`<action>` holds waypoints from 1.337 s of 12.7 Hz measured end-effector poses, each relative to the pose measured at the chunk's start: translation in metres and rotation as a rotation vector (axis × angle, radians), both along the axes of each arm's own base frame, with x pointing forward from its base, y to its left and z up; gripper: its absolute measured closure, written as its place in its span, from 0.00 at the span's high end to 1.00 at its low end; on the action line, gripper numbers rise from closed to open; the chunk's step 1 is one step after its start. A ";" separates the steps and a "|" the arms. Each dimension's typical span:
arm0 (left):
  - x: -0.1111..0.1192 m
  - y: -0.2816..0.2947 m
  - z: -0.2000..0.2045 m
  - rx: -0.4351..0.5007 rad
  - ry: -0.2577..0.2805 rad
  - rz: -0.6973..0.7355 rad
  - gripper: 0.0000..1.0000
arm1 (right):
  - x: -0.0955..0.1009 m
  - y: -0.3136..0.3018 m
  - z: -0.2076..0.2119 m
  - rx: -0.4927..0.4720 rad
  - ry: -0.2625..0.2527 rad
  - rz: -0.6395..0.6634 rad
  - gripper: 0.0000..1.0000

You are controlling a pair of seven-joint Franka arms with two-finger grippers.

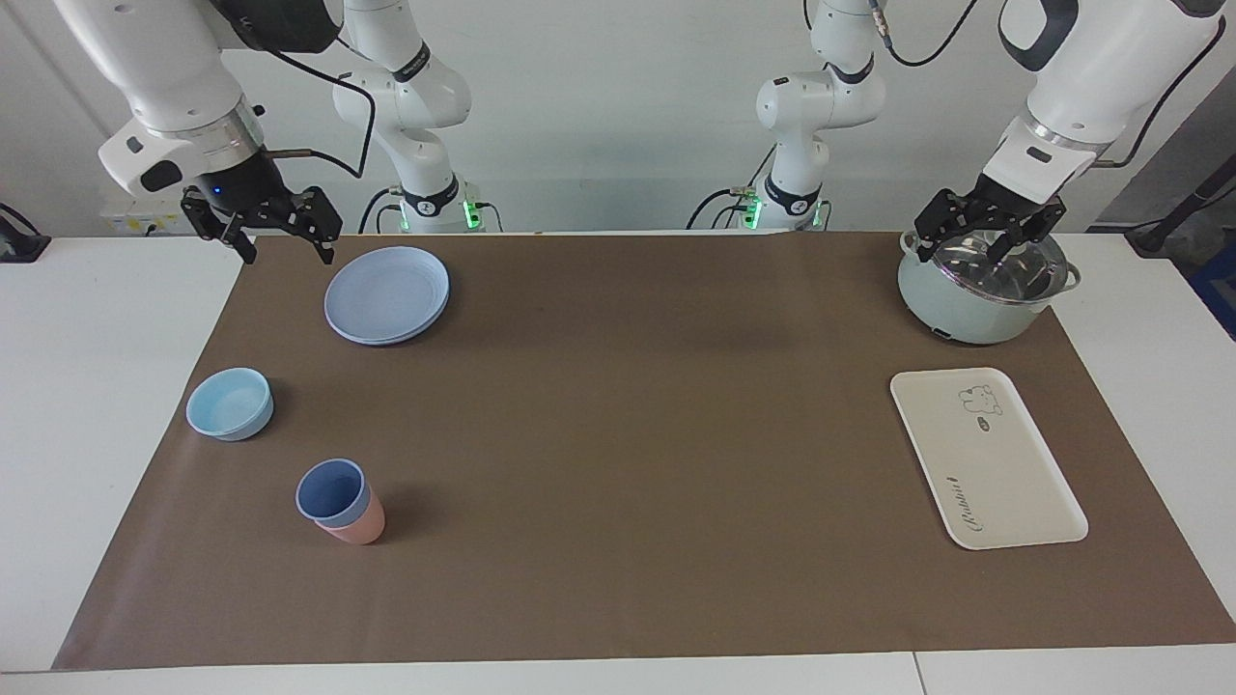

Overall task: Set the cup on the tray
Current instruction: 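Move the right gripper toward the nested pink and blue cups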

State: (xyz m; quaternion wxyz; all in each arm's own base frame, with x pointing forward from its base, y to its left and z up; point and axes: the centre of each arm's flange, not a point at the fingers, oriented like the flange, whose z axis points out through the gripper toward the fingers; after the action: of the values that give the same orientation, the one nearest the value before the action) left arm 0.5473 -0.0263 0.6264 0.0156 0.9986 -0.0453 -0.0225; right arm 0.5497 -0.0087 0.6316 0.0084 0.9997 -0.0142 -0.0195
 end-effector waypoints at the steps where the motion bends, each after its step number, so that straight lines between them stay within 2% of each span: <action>1: 0.000 0.000 0.000 0.000 0.000 0.000 1.00 | 0.000 0.000 0.000 -0.001 0.000 0.000 1.00; 5: 0.000 0.002 0.000 0.000 0.000 0.004 1.00 | 0.000 -0.001 0.000 -0.001 -0.001 -0.002 1.00; 8: 0.000 0.003 0.000 0.000 0.000 0.005 1.00 | 0.001 -0.009 0.002 0.006 -0.027 0.002 1.00; 10: 0.000 0.003 0.000 0.000 0.000 0.005 1.00 | 0.009 -0.012 0.003 0.027 -0.099 0.030 1.00; 11: 0.000 0.003 0.000 0.000 0.000 0.005 1.00 | 0.015 -0.018 -0.004 0.029 -0.139 0.083 1.00; 14: 0.000 0.003 0.000 0.000 0.000 0.005 1.00 | 0.038 -0.042 -0.050 0.078 -0.247 0.307 1.00; 17: 0.000 0.003 0.000 0.000 0.000 0.005 1.00 | 0.070 -0.070 -0.109 0.144 -0.355 0.535 1.00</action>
State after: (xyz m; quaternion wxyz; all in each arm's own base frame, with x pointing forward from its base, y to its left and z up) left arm 0.5471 -0.0234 0.6265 0.0157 0.9987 -0.0426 -0.0224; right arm 0.6196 -0.0789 0.5224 -0.0603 0.9538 0.2490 0.1571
